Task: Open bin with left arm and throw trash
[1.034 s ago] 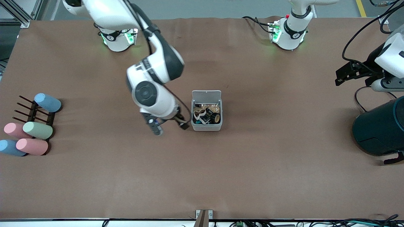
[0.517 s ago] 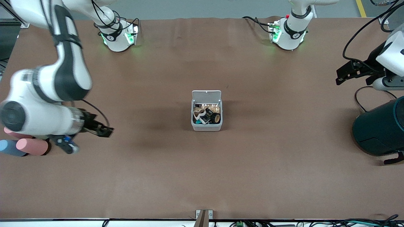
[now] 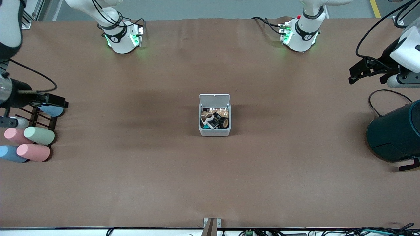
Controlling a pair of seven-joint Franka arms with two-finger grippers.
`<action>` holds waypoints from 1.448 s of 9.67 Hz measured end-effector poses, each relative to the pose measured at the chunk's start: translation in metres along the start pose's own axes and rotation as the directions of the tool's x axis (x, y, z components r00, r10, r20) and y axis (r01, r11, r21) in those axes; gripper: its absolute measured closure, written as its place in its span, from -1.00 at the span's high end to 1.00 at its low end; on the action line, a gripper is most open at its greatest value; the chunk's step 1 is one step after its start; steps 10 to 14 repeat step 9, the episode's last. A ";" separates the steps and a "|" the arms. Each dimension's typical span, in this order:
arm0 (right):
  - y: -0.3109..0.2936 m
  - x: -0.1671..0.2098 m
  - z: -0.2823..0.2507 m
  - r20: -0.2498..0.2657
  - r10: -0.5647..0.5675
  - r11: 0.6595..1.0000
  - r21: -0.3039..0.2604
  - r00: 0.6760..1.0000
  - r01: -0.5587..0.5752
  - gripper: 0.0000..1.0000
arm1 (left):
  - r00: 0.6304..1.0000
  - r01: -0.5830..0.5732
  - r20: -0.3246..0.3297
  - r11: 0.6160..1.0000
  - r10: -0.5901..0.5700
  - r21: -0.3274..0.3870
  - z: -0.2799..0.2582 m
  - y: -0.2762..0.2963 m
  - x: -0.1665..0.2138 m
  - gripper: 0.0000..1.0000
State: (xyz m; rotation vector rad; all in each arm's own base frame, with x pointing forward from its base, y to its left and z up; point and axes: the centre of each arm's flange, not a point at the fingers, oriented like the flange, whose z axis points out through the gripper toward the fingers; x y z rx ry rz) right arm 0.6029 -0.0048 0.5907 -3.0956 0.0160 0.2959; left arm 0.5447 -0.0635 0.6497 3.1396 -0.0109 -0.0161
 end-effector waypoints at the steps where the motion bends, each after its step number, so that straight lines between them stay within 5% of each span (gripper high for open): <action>1: 0.009 -0.006 -0.004 0.009 -0.060 0.998 -0.030 0.998 0.060 1.00 | 1.000 0.000 -0.001 1.000 0.000 0.000 0.000 -0.001 0.000 1.00; 14: 0.023 -0.011 -0.024 -0.034 -0.105 0.993 -0.054 0.994 0.103 1.00 | 1.000 -0.001 -0.003 1.000 0.001 0.000 0.001 -0.001 0.001 1.00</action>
